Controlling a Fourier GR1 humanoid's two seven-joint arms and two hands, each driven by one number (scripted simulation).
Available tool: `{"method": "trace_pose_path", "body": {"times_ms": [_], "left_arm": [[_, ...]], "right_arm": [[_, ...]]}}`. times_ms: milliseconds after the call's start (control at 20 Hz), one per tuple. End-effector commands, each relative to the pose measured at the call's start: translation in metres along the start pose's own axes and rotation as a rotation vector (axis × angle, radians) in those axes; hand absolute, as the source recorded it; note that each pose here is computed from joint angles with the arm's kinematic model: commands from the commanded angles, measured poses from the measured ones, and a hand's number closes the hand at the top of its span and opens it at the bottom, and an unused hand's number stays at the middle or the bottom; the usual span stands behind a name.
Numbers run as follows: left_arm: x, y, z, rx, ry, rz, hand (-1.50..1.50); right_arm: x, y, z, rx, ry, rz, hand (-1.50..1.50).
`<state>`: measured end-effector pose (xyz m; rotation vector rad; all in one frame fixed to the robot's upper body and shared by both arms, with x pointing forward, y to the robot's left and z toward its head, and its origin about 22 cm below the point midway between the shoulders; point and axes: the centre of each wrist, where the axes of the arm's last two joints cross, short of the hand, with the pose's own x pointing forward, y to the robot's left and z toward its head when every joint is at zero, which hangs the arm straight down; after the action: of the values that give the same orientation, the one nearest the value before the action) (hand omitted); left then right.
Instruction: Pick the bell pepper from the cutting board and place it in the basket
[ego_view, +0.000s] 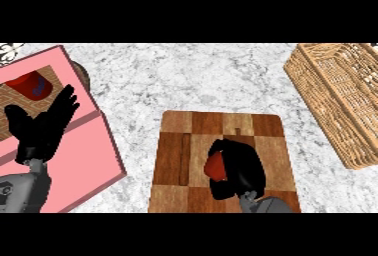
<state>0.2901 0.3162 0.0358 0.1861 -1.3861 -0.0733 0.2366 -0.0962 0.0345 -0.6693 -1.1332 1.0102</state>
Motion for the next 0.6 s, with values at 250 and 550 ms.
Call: {"method": "trace_pose_path", "body": {"times_ms": [250, 550], "left_arm": [[0.005, -0.02, -0.007, -0.034, -0.011, -0.005, 0.0], [0.014, -0.02, -0.01, -0.066, -0.061, -0.013, 0.0]], "right_arm": [[0.023, -0.017, -0.055, -0.1, 0.211, -0.055, 1.5], [0.02, -0.081, -0.096, -0.332, 0.585, -0.273, 1.5]]}}
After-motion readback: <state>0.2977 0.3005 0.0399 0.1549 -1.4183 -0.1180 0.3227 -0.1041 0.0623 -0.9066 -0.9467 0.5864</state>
